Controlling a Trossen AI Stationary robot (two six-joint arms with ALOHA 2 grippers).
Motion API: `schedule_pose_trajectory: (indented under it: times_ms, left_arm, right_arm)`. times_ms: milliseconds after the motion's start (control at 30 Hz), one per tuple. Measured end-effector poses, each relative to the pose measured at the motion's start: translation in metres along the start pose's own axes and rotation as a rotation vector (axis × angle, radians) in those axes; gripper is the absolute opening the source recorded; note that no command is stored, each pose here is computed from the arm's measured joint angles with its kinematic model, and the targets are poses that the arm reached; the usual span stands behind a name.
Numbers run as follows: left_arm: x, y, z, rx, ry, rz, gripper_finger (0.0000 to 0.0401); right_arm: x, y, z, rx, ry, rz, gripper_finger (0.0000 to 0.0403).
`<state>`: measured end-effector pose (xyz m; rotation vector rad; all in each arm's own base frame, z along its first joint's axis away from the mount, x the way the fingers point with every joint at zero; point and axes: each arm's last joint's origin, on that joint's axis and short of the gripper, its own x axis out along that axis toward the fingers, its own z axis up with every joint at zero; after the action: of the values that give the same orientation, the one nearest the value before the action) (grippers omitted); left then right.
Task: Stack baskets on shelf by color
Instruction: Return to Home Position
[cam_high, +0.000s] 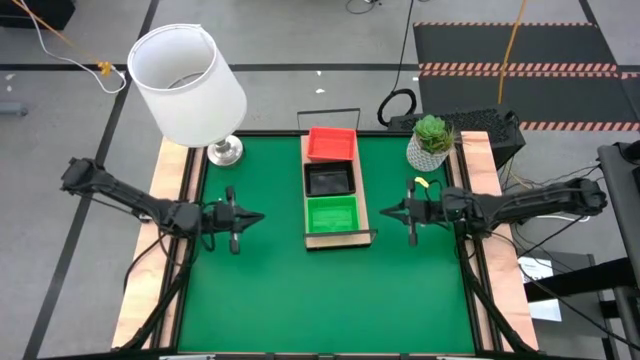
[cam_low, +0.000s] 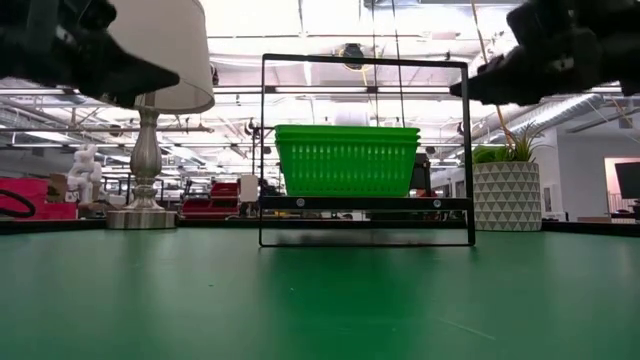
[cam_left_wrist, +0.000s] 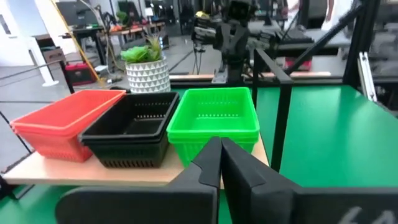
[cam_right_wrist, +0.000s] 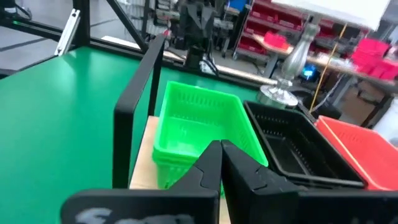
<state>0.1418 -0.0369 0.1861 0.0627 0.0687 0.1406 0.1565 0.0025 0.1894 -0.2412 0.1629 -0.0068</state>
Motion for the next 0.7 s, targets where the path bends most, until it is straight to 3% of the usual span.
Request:
schedule_pose_trajectory:
  times_ms: [200, 467, 700]
  left_arm:
    - [-0.010, 0.003, -0.024, -0.036, -0.039, -0.046, 0.0017]
    - [-0.011, 0.003, -0.024, -0.022, -0.037, -0.054, 0.0011]
    - [-0.011, 0.003, -0.025, -0.022, -0.028, -0.056, 0.0015]
  right_arm:
    - [-0.005, 0.004, -0.016, -0.017, -0.064, -0.016, 0.0000]
    - [-0.011, 0.007, -0.031, -0.013, -0.072, -0.017, 0.0000]
    - [-0.013, 0.005, -0.025, -0.004, -0.155, -0.038, 0.0000]
